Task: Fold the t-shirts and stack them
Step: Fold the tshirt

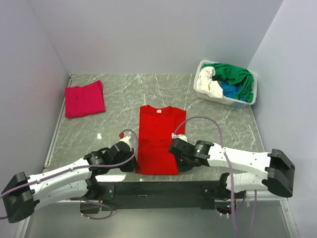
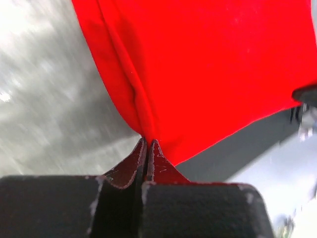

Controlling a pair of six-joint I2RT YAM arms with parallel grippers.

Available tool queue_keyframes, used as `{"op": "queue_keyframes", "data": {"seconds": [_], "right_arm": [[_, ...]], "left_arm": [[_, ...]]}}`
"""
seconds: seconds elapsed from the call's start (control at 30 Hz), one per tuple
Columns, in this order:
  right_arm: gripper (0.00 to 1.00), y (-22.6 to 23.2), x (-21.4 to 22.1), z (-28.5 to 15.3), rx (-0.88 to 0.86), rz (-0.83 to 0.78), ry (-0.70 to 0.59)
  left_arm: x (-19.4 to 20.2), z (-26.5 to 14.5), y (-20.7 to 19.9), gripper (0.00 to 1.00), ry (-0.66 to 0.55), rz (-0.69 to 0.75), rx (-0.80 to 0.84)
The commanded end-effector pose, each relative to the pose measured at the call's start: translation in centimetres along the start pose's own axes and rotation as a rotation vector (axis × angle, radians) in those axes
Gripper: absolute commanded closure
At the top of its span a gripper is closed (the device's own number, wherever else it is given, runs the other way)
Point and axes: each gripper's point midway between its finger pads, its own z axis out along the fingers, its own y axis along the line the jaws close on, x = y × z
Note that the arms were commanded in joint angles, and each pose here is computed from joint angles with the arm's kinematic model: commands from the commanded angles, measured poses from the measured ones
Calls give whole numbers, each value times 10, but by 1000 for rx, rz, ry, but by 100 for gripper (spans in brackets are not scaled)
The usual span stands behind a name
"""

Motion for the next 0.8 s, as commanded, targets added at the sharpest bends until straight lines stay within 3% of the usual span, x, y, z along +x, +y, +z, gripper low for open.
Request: {"op": "queue_keyframes", "data": {"seconds": [0.0,0.33,0.5,0.67,0.77], "right_arm": [[100,1,34,-21,-43,-35,94],[100,17,73,-66,-140,-111,163],[100,19,60,-88,-149,-82,98],[100,14,23,-106,-78,-34,-62],[100,0,-7,-111,9,27,-173]], "left_arm": [[27,-18,-18,99,108,3,58],[64,-58,-53,99,254,-10,246],[36,-85,-90,99,136,-26,381],[7,-77,-95,99,-11,-31,339],[-26,-74,-100,99,-169,-66,321]]}}
